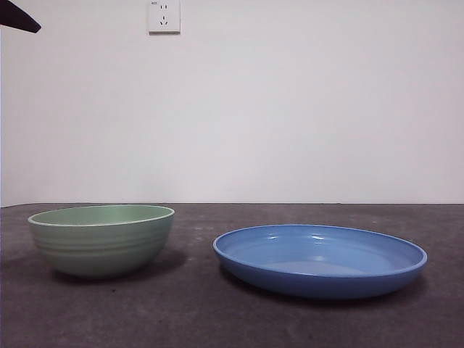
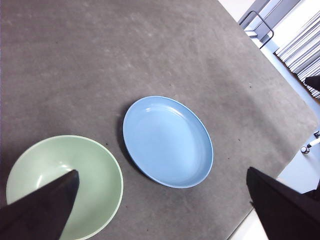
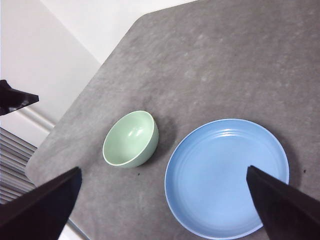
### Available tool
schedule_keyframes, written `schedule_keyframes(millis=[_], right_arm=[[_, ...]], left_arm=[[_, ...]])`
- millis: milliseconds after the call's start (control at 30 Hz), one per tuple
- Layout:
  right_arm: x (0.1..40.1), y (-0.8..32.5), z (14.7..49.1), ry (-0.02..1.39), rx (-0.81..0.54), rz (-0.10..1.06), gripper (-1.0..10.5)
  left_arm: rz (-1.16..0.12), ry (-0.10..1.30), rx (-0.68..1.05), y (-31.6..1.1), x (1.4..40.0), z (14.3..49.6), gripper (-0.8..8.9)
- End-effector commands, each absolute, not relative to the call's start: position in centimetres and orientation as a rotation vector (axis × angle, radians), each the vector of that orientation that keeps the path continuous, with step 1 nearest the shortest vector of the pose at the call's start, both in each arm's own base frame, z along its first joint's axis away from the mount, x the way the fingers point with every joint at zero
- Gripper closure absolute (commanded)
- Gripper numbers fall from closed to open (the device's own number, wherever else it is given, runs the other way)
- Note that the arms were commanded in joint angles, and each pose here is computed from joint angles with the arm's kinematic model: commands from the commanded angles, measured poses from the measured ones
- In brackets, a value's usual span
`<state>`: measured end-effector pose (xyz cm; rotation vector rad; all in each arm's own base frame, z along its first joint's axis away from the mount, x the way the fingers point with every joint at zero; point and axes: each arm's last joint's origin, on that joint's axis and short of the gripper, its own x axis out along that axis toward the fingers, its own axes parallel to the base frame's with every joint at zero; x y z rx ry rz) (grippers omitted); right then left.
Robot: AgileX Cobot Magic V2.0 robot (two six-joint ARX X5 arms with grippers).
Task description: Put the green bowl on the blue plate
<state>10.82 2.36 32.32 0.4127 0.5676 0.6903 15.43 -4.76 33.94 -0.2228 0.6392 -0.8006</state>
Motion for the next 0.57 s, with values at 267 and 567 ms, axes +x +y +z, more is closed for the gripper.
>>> schedule_keyframes(millis=[267, 567], right_arm=[[10.8, 2.4, 32.8, 0.550, 0.399, 0.701, 3.6], [10.8, 2.4, 32.8, 0.553, 0.402, 0.700, 3.6]], left_arm=[[-0.773, 0.671, -0.196, -5.0, 16.9, 33.6, 2.47], [-0.426, 0.842, -0.091, -4.9, 21.2, 30.2, 2.51]])
